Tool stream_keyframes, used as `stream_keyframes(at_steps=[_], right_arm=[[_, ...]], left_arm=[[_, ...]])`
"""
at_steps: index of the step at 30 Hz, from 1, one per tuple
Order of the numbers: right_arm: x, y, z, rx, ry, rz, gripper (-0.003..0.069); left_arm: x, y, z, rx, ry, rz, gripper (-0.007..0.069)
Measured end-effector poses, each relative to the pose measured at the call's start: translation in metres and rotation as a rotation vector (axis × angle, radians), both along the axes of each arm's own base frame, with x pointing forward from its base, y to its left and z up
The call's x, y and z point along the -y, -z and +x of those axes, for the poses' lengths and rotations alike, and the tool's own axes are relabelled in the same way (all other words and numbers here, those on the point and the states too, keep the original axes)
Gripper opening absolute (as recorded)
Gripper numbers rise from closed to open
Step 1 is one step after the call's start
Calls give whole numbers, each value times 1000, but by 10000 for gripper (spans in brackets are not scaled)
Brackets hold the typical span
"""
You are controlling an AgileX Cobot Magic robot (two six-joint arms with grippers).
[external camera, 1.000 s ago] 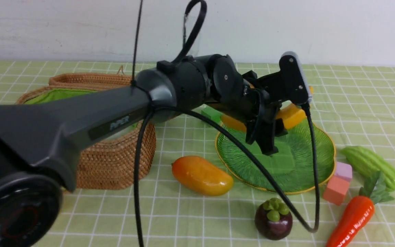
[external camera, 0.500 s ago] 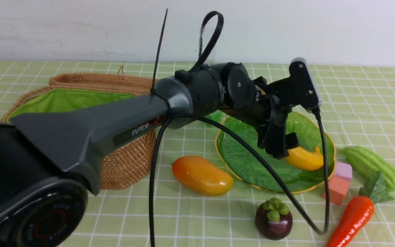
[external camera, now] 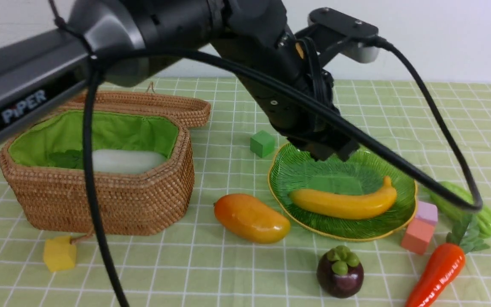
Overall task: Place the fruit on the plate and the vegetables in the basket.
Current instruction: Grab the mango with your left arm and place it on the right plate
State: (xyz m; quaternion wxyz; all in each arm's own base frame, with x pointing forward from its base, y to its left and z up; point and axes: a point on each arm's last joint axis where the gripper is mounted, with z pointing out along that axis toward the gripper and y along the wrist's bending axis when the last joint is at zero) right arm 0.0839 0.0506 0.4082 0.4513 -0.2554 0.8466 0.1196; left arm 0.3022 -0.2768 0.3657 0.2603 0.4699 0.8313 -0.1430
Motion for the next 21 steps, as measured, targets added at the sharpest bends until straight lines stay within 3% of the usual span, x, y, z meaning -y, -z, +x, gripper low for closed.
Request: stream_keyframes(at_steps=[1, 8, 10, 14, 17, 21], right_arm=[[0, 0, 0, 0, 0, 0, 207], [0, 1, -1, -10, 0, -6, 211], [0, 1, -1, -15, 0, -9, 211], [1, 3, -2, -21, -15, -36, 211], [1, 4, -3, -27, -28, -59, 212], [1, 4, -3, -29, -31, -64, 212]], left_arm=[[-8, 0, -2, 15, 33, 86, -13], [-24, 21, -11, 45, 187, 276, -4], [-26, 32, -13, 32, 239, 315, 39], [-23, 67, -8, 89, 371, 367, 286], [-13, 95, 5, 160, 455, 390, 535], [-3, 127, 20, 203, 515, 426, 652]])
